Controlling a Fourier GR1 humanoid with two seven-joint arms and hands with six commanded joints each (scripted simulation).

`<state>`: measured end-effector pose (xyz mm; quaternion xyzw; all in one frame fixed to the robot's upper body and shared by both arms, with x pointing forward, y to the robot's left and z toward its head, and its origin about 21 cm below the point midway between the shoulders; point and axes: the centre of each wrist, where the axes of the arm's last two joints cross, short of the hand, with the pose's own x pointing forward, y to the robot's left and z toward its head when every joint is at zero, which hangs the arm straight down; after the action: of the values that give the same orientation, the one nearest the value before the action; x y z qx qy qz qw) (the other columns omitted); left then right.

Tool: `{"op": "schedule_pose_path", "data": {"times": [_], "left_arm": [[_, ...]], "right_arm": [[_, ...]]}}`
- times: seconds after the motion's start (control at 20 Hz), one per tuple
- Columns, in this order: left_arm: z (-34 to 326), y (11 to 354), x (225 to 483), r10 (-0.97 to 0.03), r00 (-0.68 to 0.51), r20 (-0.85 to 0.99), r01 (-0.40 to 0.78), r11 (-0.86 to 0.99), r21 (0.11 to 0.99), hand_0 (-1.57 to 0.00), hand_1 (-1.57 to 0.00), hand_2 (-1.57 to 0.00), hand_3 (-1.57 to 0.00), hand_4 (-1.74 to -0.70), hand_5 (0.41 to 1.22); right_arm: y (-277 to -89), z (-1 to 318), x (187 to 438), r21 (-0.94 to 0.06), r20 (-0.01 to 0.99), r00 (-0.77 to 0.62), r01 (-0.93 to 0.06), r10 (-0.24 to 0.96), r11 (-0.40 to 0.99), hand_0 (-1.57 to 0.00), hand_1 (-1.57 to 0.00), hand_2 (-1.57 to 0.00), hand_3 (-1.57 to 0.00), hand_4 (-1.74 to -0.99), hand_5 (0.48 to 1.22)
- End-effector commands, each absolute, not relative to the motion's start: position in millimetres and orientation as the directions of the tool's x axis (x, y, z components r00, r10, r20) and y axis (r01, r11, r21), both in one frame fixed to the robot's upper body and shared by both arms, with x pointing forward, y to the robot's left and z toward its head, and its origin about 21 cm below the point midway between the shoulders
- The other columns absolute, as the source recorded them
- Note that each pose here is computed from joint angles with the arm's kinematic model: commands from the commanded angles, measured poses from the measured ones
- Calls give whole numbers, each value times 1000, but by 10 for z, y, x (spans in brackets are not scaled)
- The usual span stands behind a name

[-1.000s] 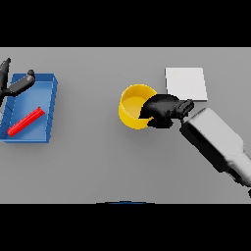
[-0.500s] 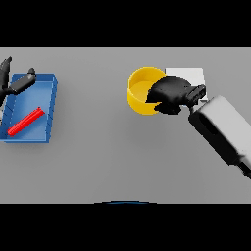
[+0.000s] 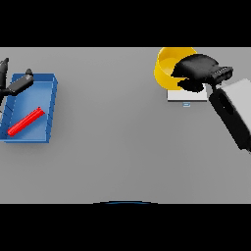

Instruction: Pick up the red beaker and tilt it to pour out 1 green nut into yellow bowl. Pick up the yellow bowl and place it on the metallic measuring scale.

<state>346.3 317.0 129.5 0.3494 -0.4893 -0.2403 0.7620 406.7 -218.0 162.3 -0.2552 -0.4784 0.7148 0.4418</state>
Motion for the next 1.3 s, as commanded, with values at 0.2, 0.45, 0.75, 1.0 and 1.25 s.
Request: {"op": "schedule_pose_path", "data": {"times": [0.2,0.45,0.75,1.0,1.25], "left_arm": [[1320,3196,3422,-708,409,576,19,638,770,1,1,1,1,-829,774],[1287,3202,3425,-700,424,574,20,641,767,1,1,1,1,-818,756],[1281,3181,3453,-707,423,566,22,633,774,1,1,1,1,-796,733],[1289,3147,3463,-705,416,574,24,640,768,1,1,1,1,-806,734],[1273,3156,3497,-702,426,570,25,639,769,1,1,1,1,-812,744]], "right_arm": [[-2458,1495,4216,-906,65,-408,-407,911,-118,-1571,-1571,-1571,-1168,-1720,1221],[-2617,1210,4326,-898,74,-342,-432,937,-87,-1571,-1571,-1571,-1308,-1723,1221],[-2639,992,4420,-897,76,-300,-437,951,-66,-1571,-1518,-1563,-1482,-1727,1221],[-2710,897,4450,-892,92,-291,-449,952,-51,-1548,-1420,-1568,-1481,-1721,1221],[-2674,881,4483,-870,125,-245,-494,961,-12,-1219,-1083,-1132,-824,-1548,1053]]}}
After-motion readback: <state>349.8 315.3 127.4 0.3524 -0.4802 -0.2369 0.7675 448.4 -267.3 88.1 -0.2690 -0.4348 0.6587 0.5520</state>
